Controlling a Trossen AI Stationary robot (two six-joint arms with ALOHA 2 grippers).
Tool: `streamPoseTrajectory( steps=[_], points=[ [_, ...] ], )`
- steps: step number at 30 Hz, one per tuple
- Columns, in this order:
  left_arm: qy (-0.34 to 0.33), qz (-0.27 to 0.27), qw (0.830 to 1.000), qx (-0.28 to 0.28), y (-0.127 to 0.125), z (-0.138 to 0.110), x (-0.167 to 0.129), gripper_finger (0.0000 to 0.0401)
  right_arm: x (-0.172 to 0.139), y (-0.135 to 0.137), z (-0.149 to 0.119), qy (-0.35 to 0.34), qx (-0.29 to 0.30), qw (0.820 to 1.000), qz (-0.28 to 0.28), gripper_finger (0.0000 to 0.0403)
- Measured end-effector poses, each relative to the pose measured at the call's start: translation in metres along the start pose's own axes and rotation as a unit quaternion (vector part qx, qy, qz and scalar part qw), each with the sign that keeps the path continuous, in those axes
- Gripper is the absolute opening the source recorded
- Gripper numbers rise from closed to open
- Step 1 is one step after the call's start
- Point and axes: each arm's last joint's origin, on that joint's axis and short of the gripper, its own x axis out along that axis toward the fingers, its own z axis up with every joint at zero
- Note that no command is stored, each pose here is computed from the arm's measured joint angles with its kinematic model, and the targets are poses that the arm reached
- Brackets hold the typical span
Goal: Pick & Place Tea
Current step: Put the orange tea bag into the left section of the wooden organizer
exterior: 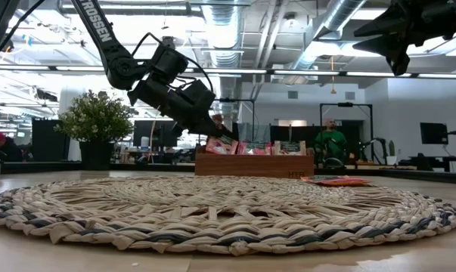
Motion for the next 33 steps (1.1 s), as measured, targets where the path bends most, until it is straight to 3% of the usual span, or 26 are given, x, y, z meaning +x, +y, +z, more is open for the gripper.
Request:
streamPoseTrajectory(
  steps=[18,33],
  points=[
    [0.003,0.006,0.999,-0.041,0.0003,-0.0008,0.0,0.0,0.0,0.0,0.0,0.0,0.0,1.0,0.0,0.0124],
    [0.001,0.016,0.999,-0.042,0.0008,-0.0006,-0.0001,0.0,0.0,0.0,0.0,0.0,0.0,1.0,0.0,0.0124]
  ],
)
